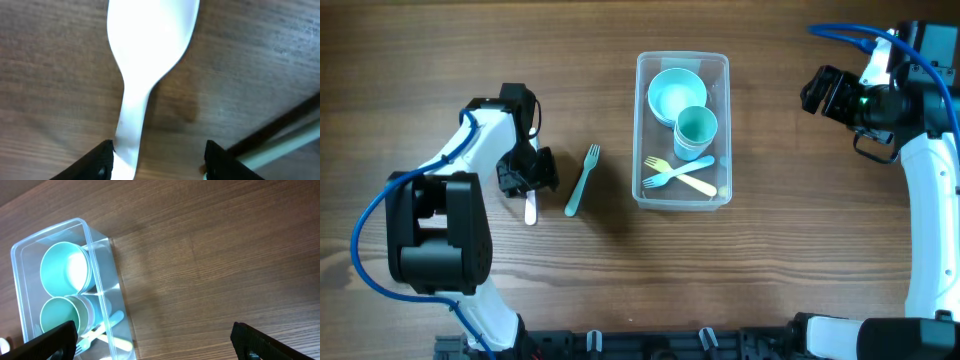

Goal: Pack container

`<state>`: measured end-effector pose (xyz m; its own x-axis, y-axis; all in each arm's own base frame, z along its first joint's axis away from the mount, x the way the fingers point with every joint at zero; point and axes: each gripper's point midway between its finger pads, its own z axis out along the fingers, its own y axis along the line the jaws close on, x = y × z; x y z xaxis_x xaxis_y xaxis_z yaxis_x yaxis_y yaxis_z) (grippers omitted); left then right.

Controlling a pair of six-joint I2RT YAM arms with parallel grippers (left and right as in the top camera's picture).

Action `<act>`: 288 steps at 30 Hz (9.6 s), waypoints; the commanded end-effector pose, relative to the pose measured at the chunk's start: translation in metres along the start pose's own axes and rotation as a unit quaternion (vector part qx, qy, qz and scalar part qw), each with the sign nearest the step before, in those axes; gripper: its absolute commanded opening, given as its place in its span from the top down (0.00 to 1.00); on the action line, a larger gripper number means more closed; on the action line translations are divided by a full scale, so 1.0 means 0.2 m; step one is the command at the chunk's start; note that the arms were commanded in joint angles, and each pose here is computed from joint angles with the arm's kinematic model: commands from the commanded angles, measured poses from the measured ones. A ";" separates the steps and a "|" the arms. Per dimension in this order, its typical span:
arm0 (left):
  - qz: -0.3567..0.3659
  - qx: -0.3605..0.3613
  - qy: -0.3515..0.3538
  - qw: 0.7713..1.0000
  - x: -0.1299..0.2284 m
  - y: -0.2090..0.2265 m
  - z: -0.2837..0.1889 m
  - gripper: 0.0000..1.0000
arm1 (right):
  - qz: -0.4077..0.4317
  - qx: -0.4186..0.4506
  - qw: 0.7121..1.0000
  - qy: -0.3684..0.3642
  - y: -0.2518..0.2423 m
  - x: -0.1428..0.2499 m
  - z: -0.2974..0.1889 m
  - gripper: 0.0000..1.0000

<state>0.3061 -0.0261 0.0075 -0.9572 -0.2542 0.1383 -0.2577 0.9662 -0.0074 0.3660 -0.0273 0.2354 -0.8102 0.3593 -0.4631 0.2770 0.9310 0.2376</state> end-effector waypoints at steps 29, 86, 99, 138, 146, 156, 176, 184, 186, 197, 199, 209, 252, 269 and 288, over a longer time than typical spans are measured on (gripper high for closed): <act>0.425 0.098 -0.294 0.850 0.13 -0.83 -1.14 0.96 | 0.010 -0.004 1.000 0.005 0.00 0.01 0.01 0.00; 0.185 0.034 -0.083 0.979 -0.05 -0.34 0.00 0.18 | 0.010 -0.004 1.000 0.005 0.00 0.01 0.01 0.00; 0.245 0.017 -0.059 0.967 -0.01 -0.41 0.14 0.55 | 0.010 -0.004 1.000 0.005 0.00 0.01 0.01 0.00; 0.746 0.013 -0.160 0.646 0.46 -1.37 -0.41 0.74 | 0.009 -0.005 1.000 0.002 0.00 0.00 0.01 0.00; 0.478 -0.025 -0.376 0.794 0.32 -1.12 -1.16 0.00 | 0.009 -0.005 1.000 0.001 0.00 0.00 0.01 0.00; 0.236 0.095 -0.447 0.857 0.59 -0.55 -1.65 0.00 | 0.009 -0.005 1.000 0.001 0.00 0.00 0.01 0.00; 0.157 0.148 -0.577 0.788 0.60 -0.02 -1.77 0.00 | 0.009 -0.005 1.000 0.001 0.00 0.00 0.01 0.00; 0.140 0.155 -0.574 0.792 0.55 0.05 -0.93 0.00 | 0.009 -0.005 1.000 0.001 0.00 0.00 0.01 0.00; 0.143 0.159 -0.563 0.798 0.56 0.06 -0.77 0.00 | 0.009 -0.005 1.000 0.001 0.00 0.00 0.01 0.00; 0.155 0.176 -0.558 0.796 0.57 0.04 -0.42 0.00 | 0.009 -0.005 1.000 0.001 0.00 0.00 0.01 0.00; 0.155 0.175 -0.558 0.796 0.57 0.04 -0.42 0.00 | 0.009 -0.005 1.000 0.001 0.00 0.00 0.01 0.00; 0.155 0.175 -0.558 0.796 0.57 0.04 -0.42 0.00 | 0.009 -0.005 1.000 0.001 0.00 0.00 0.01 0.00; 0.155 0.175 -0.559 0.796 0.57 0.04 -0.42 0.00 | -0.093 -0.112 0.926 -0.348 -0.12 0.81 0.13 0.00; 0.155 0.175 -0.558 0.796 0.57 0.04 -0.42 0.00 | -0.093 -0.112 0.926 -0.348 -0.12 0.81 0.13 0.00; 0.155 0.175 -0.558 0.796 0.57 0.04 -0.42 0.00 | -0.093 -0.112 0.926 -0.348 -0.12 0.81 0.13 0.00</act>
<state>0.2057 -0.0424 0.1072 -0.4575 -0.0860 -0.8850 0.1628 0.9704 -0.1785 0.2408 0.0109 0.1309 -0.2987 0.2066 -0.9317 -0.0217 0.9746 0.2231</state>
